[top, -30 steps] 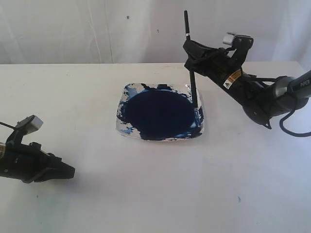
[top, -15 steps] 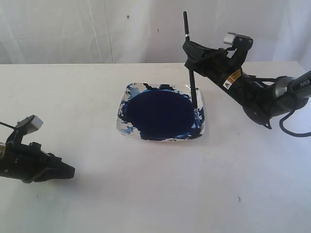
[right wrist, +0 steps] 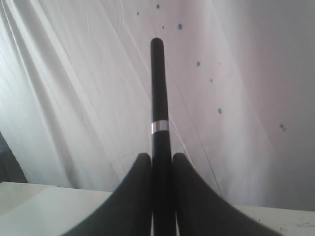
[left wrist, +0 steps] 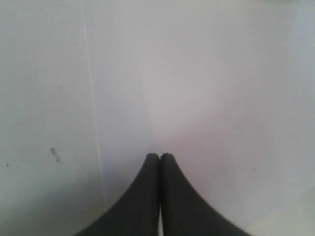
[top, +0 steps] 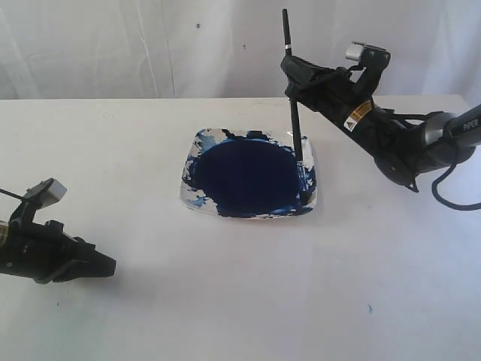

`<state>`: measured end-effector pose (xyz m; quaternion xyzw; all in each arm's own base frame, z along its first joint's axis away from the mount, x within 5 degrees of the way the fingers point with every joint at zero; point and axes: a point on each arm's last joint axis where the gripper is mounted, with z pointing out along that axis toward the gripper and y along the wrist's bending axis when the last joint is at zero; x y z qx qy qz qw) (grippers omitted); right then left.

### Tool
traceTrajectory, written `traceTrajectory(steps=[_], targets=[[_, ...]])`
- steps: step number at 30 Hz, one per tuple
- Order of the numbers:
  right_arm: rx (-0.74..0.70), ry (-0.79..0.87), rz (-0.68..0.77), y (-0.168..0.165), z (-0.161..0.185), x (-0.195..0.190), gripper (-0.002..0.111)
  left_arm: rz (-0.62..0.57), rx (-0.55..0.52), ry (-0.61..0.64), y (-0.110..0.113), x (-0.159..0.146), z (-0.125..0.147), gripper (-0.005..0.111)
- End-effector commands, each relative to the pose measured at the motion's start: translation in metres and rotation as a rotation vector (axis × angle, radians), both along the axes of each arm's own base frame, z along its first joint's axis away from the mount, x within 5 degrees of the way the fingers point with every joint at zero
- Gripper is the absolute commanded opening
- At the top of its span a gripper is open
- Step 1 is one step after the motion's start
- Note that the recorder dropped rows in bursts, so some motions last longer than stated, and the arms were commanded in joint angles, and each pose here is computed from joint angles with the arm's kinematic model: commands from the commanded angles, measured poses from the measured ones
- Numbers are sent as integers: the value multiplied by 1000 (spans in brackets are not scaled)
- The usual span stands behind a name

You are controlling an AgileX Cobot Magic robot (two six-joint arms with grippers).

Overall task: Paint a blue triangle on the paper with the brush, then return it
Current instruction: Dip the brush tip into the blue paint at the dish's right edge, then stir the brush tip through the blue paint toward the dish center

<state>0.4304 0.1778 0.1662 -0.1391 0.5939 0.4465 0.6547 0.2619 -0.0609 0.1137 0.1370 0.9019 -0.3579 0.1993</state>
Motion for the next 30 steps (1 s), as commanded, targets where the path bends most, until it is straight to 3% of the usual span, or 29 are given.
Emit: traceTrajectory(steps=[1, 7, 13, 20, 30], targets=[[8, -14, -6, -4, 4, 2, 0, -3, 5, 1, 0, -2, -1, 0], [20, -40, -2, -3, 12, 7, 9, -3, 5, 1, 0, -2, -1, 0], [39, -56, -10, -2, 17, 12, 9, -3, 5, 1, 0, -2, -1, 0], [109, -10, -37, -6, 18, 15, 0, -3, 5, 1, 0, -2, -1, 0], [294, 106, 30, 1, 33, 17, 0, -3, 5, 1, 0, -2, -1, 0]])
